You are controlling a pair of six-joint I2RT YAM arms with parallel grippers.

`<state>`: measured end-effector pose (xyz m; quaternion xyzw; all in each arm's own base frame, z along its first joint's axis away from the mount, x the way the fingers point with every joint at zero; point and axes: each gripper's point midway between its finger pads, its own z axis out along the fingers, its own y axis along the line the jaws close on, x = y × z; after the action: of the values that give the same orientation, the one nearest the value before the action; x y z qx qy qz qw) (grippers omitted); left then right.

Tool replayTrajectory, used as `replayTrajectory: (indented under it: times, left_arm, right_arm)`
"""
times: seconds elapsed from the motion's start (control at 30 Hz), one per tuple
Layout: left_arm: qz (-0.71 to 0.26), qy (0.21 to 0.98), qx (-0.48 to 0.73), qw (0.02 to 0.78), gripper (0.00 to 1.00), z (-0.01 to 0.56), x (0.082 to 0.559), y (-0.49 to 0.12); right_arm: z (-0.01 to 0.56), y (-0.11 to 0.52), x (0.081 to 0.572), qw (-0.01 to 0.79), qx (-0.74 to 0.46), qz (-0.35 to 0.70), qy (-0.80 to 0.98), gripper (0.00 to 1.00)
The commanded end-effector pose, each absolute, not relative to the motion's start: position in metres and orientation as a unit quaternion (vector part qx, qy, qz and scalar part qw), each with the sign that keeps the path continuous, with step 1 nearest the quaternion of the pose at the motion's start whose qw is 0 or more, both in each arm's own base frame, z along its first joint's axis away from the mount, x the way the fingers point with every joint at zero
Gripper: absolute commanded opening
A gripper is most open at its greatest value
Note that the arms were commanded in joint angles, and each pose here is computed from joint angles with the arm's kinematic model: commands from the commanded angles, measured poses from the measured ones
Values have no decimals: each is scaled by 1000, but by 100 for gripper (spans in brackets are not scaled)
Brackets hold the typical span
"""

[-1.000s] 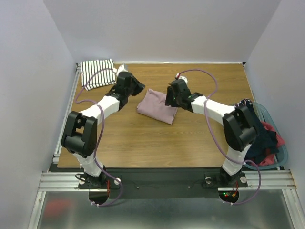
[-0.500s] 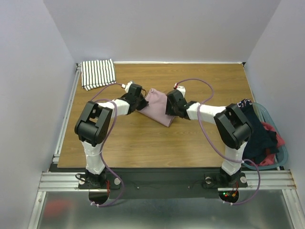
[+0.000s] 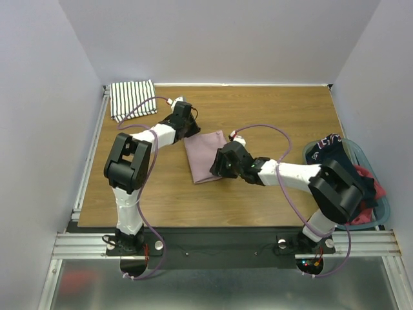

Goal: Fold and stack the tank tops
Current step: Fold the tank top, then neatly place the folded tank top to the corner

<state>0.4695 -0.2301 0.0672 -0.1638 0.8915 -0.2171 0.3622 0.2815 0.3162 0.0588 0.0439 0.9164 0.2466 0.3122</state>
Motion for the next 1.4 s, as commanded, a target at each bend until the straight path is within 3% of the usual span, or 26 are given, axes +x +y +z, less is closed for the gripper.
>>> replayTrajectory:
  times: [0.0,0.17,0.37,0.63,0.83,1.37]
  left_arm:
    - [-260,859,-115,425,32,143,479,-236]
    - [-269,845,-146,439,35,179,456,-222]
    - [-255,850,-205,414,48,148,408,-191]
    - [-305,879,-154,333,55,85,350,-203]
    - [-331,883,-138,304,58,61,333,-209]
    - [-305,902,-158,260,60,13,331,-208]
  right_arm:
    - [134,324,301,380,48,298,874,58]
    - [148,306,331,389,41,279,877,59]
    - [139,311,363,380,7,264,887,55]
    - [83,292,338,331,2,230,915,53]
    - [34,264,309,292,5,189,938,52]
    - [12,254,296,276,-8,185,943,52]
